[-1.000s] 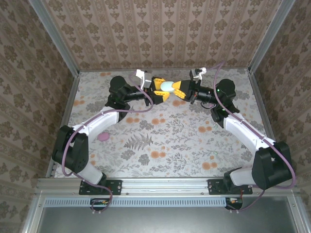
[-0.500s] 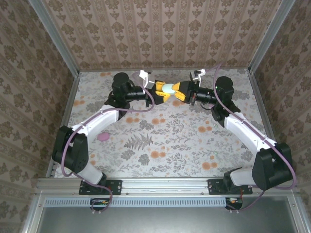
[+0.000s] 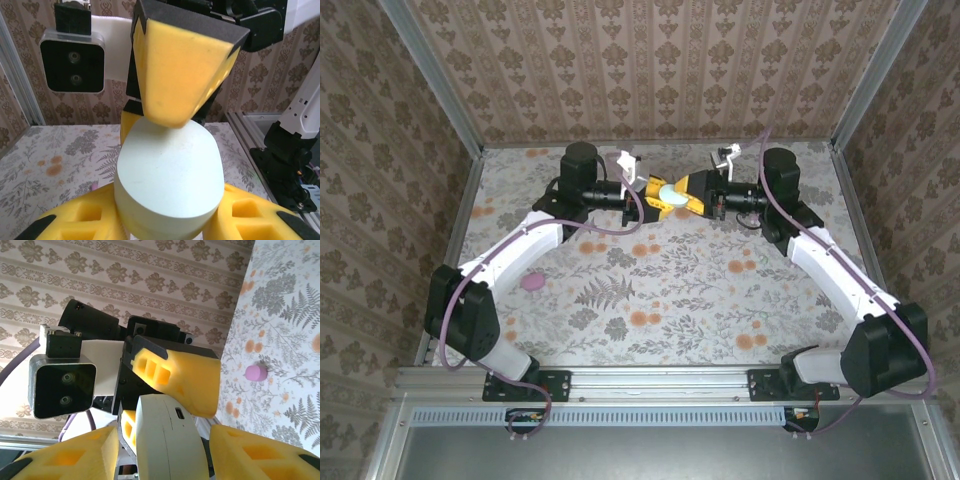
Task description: Insert wireless bluetooth earbuds into charging case
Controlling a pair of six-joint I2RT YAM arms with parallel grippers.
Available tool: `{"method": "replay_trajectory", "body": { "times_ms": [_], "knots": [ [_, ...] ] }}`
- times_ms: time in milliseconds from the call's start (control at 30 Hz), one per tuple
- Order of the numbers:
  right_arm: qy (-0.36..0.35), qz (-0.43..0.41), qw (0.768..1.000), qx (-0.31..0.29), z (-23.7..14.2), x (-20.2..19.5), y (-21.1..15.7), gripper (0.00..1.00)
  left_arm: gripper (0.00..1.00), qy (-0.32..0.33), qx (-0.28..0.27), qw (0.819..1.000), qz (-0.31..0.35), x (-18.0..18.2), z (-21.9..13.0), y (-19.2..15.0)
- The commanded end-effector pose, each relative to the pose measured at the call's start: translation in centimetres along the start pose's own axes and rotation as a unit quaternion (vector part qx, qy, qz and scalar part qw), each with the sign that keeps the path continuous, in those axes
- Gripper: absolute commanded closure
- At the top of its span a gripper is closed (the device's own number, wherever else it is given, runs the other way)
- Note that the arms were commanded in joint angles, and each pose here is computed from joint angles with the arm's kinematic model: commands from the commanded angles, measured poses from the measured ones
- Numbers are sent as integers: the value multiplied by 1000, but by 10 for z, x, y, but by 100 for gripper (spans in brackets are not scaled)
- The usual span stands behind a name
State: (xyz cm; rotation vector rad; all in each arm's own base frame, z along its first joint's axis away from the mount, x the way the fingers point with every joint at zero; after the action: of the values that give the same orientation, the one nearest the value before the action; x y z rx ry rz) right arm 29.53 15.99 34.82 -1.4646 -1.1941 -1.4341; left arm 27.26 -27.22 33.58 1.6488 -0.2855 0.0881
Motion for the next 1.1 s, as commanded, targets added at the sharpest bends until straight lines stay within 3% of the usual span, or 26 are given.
{"method": "replay_trajectory", "body": {
  "times_ms": [0,200,367,567,667,733,833,1067],
  "knots": [
    [1,-25,1000,13,-10,11,-8,47,65,-9,-10,999,35,-7,-4,20],
    [-4,-23,1000,20,-11,7,-10,57,65,-10,-10,999,33,-5,-3,19],
    [-6,-21,1000,21,-10,4,-10,58,66,-10,-10,999,30,-4,-2,19],
    [-4,-19,1000,22,-9,2,-9,73,65,-9,-11,999,28,-4,-2,19],
    [6,-17,1000,12,-9,4,-7,79,57,5,-12,1000,28,-2,-3,18],
    [23,-12,1000,10,-9,5,-5,80,46,21,-20,999,34,-1,-5,18],
    [49,-6,999,9,-9,9,-3,81,40,18,-35,998,38,-2,-6,18],
    [101,5,995,15,-10,19,1,82,36,1,-60,997,40,-5,-6,14]
  ]
}}
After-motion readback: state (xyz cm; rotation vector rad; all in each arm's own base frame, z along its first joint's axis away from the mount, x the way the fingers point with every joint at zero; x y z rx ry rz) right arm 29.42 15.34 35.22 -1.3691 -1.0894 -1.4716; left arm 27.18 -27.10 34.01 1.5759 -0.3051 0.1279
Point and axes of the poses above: each hand's point on the last joint's axis, 136 mm out from that joint toward the fingers, its own z axis out along the fingers, its own x axis along the line the jaws close on, y = z × x, the point moved 8 cm from there along -z, back along the fingers, and after that the axes turned 12 degrees about z, right-handed, at the moved point
